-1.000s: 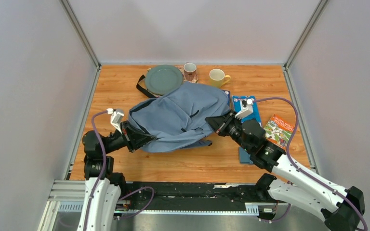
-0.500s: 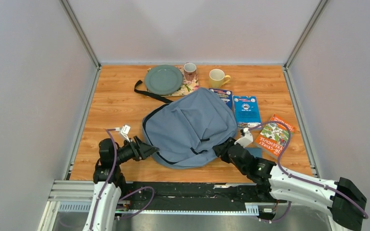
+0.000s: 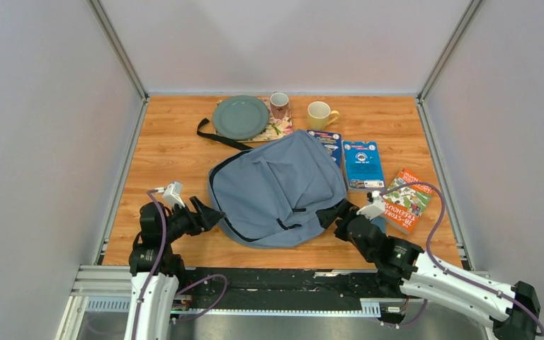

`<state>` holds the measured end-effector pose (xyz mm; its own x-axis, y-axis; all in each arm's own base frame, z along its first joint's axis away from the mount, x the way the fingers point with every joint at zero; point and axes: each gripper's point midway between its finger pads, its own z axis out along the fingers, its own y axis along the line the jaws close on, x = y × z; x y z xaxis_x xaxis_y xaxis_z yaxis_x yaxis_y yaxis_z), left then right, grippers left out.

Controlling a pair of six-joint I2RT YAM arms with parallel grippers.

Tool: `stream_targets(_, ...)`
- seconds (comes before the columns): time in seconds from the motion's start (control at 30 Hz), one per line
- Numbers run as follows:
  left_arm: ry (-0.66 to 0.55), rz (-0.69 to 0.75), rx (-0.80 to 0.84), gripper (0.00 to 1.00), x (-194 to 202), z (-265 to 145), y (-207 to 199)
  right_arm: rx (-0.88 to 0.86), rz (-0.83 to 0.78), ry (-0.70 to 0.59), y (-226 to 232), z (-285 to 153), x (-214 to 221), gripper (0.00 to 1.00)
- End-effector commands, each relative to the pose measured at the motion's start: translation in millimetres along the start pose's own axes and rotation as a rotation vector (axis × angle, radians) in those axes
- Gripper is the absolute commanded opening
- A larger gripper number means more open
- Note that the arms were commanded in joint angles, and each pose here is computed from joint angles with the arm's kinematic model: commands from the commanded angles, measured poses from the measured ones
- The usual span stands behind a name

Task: Pack the student bag
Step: Place the student bag at the center of the board.

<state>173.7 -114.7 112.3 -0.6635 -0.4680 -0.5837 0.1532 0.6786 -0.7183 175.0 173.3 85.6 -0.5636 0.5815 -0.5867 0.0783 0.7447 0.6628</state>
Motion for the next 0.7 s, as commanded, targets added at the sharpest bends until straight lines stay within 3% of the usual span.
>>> stream_targets(0.0, 0.004, -0.015, -0.047, 0.81, 5, -3, 9, 0.003, 0.011, -0.097, -3, -5, -26, 0.91)
stream_targets(0.27, -0.059, 0.038, -0.159, 0.82, -17, -23, 5, 0.038, -0.021, 0.025, 2, 8, -17, 0.93)
stream_targets(0.53, -0.077, -0.011, -0.117, 0.82, -16, -14, 5, 0.037, -0.081, 0.087, 8, 17, -13, 0.92)
stream_targets(0.67, -0.07, -0.002, -0.099, 0.83, -18, -13, 1, 0.025, -0.032, 0.085, 6, 24, -20, 0.83)
